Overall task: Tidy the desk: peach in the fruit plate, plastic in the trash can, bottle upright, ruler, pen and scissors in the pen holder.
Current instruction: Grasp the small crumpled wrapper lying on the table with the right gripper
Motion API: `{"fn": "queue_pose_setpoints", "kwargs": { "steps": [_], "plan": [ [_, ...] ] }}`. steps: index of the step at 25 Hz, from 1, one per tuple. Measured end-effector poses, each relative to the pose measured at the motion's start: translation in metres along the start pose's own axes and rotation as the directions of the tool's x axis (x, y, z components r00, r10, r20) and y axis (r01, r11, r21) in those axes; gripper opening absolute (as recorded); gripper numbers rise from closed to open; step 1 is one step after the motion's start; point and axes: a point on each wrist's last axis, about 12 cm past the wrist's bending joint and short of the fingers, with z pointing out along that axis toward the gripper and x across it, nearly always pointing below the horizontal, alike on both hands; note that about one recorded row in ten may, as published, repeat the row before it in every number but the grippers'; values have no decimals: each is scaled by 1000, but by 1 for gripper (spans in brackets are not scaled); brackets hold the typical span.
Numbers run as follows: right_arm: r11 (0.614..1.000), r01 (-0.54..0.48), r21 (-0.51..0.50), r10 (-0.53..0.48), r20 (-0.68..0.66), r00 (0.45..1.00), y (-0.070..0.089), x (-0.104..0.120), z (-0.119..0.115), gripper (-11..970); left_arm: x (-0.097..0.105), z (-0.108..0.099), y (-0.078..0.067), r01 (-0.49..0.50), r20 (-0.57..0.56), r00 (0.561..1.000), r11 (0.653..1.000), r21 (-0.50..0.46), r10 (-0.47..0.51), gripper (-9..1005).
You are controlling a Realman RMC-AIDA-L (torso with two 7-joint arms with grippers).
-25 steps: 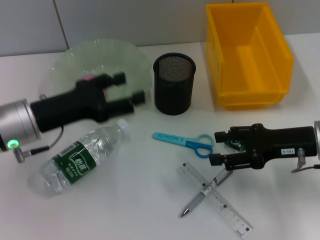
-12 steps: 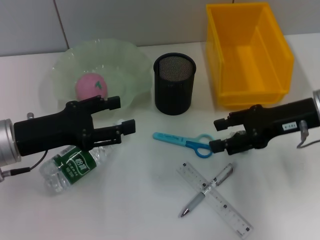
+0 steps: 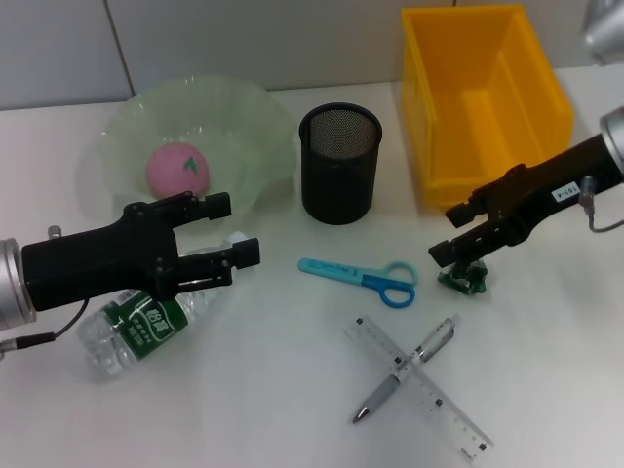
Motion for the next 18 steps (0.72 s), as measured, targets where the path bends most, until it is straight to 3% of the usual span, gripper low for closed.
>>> {"fn": "queue_pose_setpoints", "kwargs": {
  "steps": [10,18],
  "plan": [
    [989,53,141,-21,-223,975,-4,-18,26,775,1,2,0,5,3,1000,1000,-5,-5,834],
    [978,130,163,-74,-311,947,-3,-16,55,775,5,2,-1,19,-22,1000,1000,-3,-19,835]
  ]
}}
